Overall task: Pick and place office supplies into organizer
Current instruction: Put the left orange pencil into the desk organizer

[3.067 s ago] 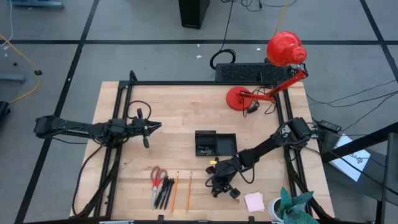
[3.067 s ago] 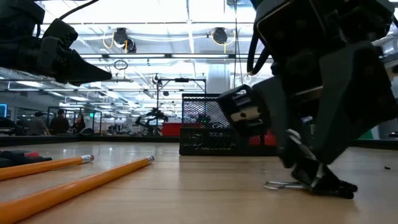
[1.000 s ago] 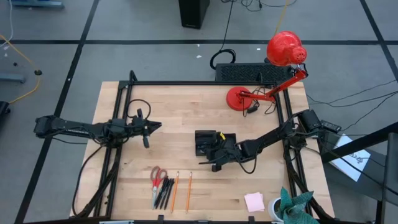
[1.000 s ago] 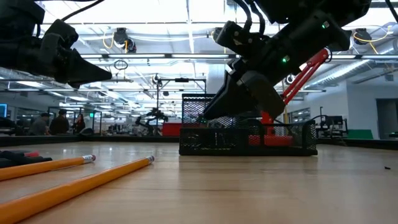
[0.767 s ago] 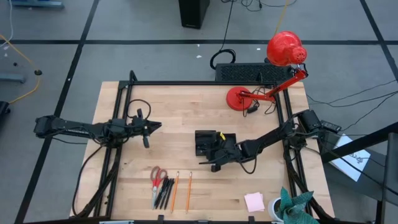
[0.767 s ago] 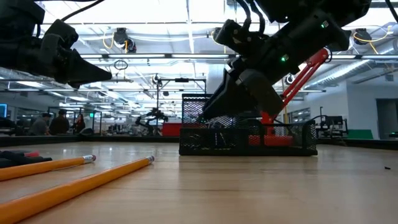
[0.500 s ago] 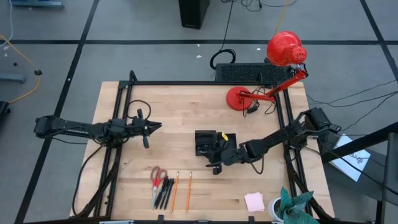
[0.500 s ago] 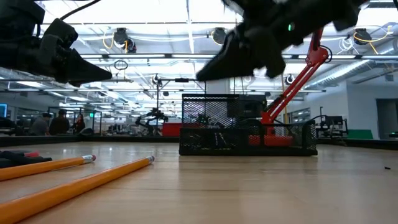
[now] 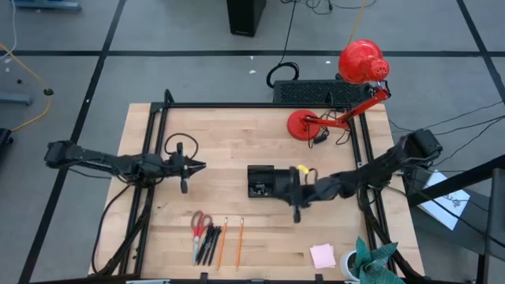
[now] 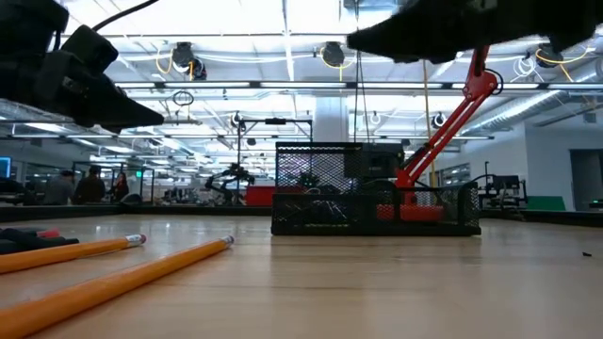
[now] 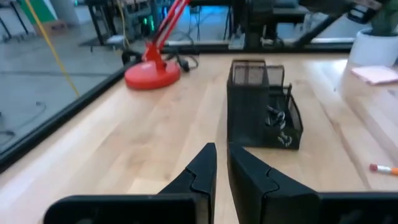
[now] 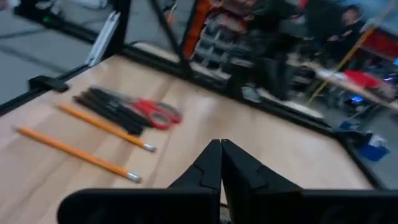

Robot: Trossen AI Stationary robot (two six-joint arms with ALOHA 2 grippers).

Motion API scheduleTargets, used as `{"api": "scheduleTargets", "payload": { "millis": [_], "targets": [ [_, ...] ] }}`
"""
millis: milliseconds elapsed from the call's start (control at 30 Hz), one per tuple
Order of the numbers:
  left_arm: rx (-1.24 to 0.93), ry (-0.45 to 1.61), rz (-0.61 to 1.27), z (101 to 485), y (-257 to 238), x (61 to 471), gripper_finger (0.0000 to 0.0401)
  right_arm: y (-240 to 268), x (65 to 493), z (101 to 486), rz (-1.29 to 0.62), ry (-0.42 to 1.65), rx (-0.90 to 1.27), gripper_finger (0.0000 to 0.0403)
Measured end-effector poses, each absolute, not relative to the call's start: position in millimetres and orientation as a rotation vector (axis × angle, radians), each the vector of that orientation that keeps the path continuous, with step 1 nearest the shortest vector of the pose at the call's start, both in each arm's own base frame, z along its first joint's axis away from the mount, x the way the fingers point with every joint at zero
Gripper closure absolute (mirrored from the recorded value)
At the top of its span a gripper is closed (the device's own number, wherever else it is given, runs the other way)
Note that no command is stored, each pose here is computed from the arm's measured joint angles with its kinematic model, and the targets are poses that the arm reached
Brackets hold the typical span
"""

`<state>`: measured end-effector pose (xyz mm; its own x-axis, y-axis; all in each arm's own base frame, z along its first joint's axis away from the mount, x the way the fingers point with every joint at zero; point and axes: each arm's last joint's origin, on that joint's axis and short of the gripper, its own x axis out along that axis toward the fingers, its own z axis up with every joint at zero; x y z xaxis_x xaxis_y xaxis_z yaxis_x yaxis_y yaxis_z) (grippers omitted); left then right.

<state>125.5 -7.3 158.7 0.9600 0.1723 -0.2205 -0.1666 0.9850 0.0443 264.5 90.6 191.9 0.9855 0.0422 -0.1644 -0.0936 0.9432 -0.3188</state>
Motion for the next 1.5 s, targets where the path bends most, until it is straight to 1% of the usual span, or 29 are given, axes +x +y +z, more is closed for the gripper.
{"api": "scheduleTargets", "payload": {
  "millis": [167, 300, 433, 567, 733, 833, 900, 1033, 1100, 1167, 1300, 1367, 1433, 1500],
  "targets": [
    [0.025, 0.290, 0.165, 169, -21, 134, 0.0355, 68, 234, 174, 0.024, 0.124, -0.275, 0.0402],
    [0.093, 0.382, 0.133, 182, -40, 149, 0.0355, 54, 216, 166, 0.002, 0.128, -0.263, 0.0402],
    [0.174, 0.524, 0.149, 203, -65, 171, 0.0355, 45, 203, 170, 0.094, 0.051, -0.239, 0.0402],
    [0.182, 0.656, 0.144, 230, -97, 197, 0.0355, 36, 192, 169, 0.131, -0.003, -0.250, 0.0402],
    [0.140, 0.903, 0.150, 255, -142, 213, 0.0355, 33, 181, 163, 0.210, -0.009, -0.223, 0.0402],
    [0.059, 0.989, 0.186, 265, -167, 219, 0.0355, 34, 174, 160, 0.299, -0.008, -0.158, 0.0403],
    [-0.009, 1.009, 0.189, 269, -184, 224, 0.0355, 34, 167, 158, 0.339, -0.015, -0.104, 0.0403],
    [-0.124, 1.004, 0.205, 270, -213, 232, 0.0355, 32, 158, 160, 0.336, -0.066, -0.028, 0.0403],
    [-0.148, 1.003, 0.206, 270, -223, 233, 0.0355, 28, 155, 167, 0.313, -0.123, -0.023, 0.0403],
    [-0.147, 0.998, 0.205, 268, -230, 232, 0.0355, 24, 152, 169, 0.296, -0.111, 0.004, 0.0403],
    [-0.127, 0.915, 0.258, 269, -234, 229, 0.0355, 18, 147, 174, 0.274, -0.116, 0.033, 0.0403],
    [-0.159, 0.877, 0.300, 270, -233, 228, 0.0355, 17, 143, 174, 0.267, -0.104, 0.024, 0.0403],
    [-0.244, 0.857, 0.354, 270, -231, 230, 0.0355, 16, 140, 176, 0.266, -0.108, 0.011, 0.0403],
    [-0.374, 0.875, 0.398, 269, -228, 234, 0.0355, 16, 135, 182, 0.265, -0.154, -0.005, 0.0403]
  ]
}}
